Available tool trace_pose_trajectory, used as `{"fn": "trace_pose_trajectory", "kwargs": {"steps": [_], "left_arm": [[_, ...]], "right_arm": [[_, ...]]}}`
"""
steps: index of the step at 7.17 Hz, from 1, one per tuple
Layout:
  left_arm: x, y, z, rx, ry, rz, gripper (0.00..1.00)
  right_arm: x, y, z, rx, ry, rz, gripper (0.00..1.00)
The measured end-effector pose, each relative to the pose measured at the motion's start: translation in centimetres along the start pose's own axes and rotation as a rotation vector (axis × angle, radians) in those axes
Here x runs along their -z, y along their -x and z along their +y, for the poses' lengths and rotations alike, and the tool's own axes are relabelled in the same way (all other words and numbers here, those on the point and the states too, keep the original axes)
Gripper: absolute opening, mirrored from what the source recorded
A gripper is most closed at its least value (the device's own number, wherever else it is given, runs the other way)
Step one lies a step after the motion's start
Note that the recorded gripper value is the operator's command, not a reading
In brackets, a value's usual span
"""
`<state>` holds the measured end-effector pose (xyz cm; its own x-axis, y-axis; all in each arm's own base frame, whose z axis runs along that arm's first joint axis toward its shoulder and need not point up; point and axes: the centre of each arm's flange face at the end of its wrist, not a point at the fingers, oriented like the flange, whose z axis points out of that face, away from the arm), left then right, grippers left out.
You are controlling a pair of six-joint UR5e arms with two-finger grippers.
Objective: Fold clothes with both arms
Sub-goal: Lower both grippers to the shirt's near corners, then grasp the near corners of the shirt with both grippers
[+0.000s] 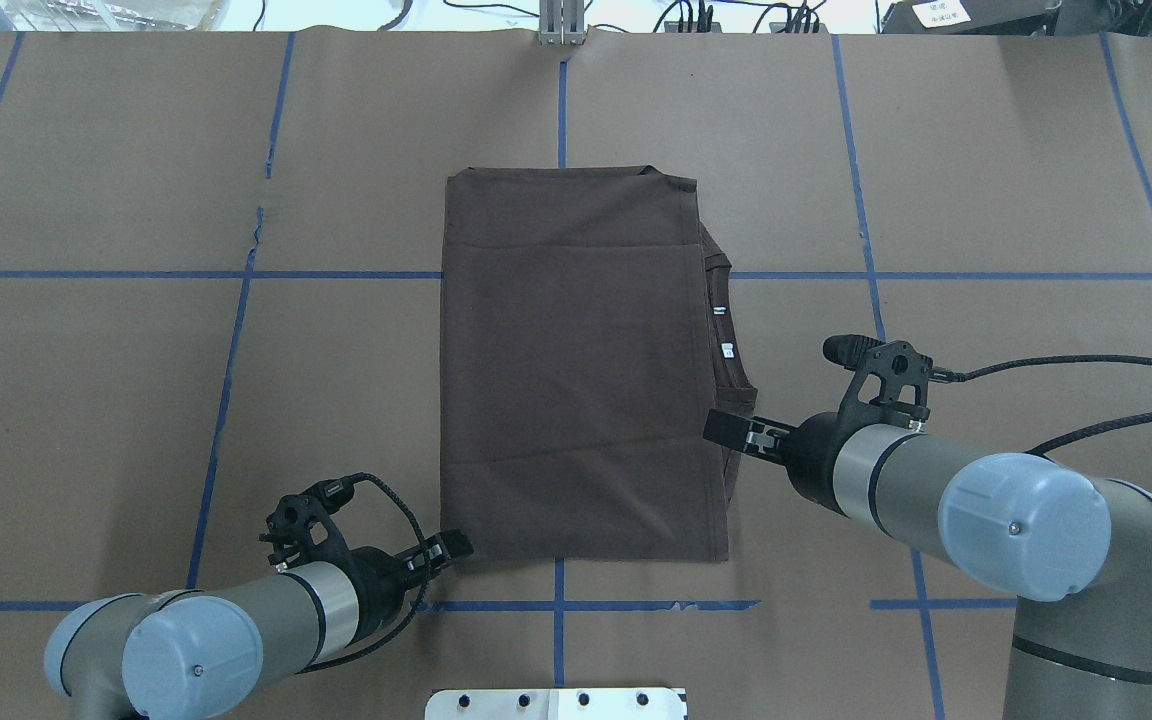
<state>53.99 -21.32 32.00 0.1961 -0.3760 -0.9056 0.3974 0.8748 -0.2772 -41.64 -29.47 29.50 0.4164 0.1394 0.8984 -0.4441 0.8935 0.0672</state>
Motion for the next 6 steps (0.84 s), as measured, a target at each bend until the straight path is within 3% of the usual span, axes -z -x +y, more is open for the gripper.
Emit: {"fn": "trace_pose_trajectory", "kwargs": {"steps": [6], "left_arm": [[-0.39, -0.92, 0.95, 0.023, 0.008, 0.004, 0.55]], "right_arm": [[-0.24, -0.16, -0.02, 0.002, -0.002, 0.006, 1.0]]}}
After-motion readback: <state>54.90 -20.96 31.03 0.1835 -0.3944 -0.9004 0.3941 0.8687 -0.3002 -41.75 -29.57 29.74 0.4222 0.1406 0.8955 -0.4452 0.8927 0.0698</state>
